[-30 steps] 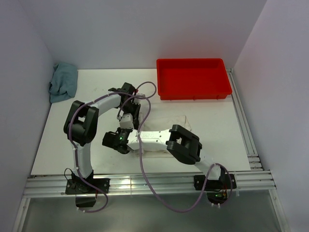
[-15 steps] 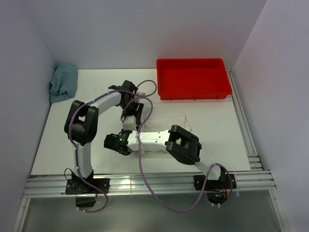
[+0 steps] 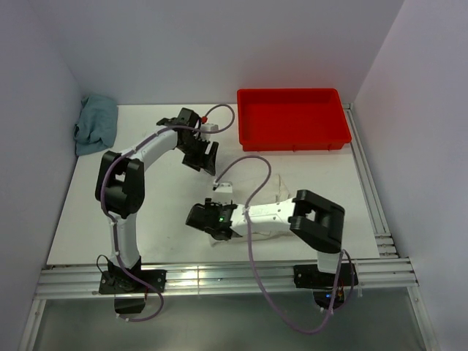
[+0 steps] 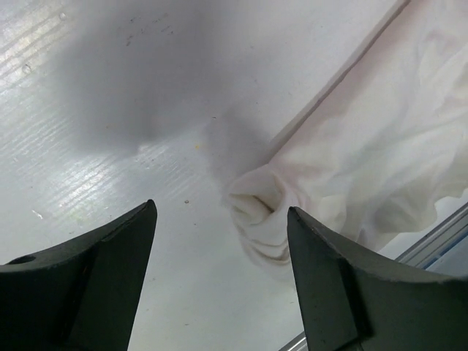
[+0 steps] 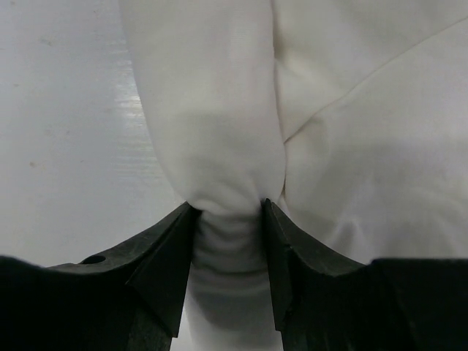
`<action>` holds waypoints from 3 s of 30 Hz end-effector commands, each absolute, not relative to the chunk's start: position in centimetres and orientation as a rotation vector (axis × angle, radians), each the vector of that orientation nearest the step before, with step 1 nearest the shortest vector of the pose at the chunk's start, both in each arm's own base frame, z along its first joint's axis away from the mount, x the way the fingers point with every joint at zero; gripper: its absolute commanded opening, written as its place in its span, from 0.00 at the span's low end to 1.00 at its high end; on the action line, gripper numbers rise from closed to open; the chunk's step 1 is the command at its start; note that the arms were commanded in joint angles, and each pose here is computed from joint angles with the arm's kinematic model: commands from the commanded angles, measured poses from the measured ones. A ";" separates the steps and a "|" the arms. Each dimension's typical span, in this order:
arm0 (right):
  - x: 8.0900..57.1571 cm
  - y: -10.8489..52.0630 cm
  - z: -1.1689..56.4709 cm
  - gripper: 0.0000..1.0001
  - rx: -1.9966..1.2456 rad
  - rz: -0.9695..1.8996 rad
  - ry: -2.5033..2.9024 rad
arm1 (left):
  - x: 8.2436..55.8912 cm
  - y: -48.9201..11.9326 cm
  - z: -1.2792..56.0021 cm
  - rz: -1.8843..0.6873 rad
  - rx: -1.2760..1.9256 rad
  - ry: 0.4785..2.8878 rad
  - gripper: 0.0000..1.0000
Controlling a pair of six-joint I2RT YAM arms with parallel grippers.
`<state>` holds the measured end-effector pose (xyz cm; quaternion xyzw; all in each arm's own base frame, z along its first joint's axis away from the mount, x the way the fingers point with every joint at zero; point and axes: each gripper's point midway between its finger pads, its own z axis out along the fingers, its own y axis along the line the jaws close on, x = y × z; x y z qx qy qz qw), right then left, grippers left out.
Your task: Roll the t-shirts
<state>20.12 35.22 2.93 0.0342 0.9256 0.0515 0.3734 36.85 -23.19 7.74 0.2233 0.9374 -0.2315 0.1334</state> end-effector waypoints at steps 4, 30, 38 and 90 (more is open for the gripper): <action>19.0 35.8 3.3 0.48 0.269 0.616 2.392 | 36.0 -23.2 11.0 -0.813 0.781 2.564 0.78; 18.0 32.8 0.9 0.45 0.701 1.426 2.231 | 29.3 -25.6 3.5 -1.254 0.848 2.535 0.83; 18.0 33.0 0.2 0.44 0.689 1.437 2.258 | 32.3 -25.6 2.3 -1.082 0.681 2.633 0.51; 23.1 35.4 5.1 0.63 0.008 -0.183 2.370 | 32.8 -24.0 4.0 -0.438 0.729 2.811 0.06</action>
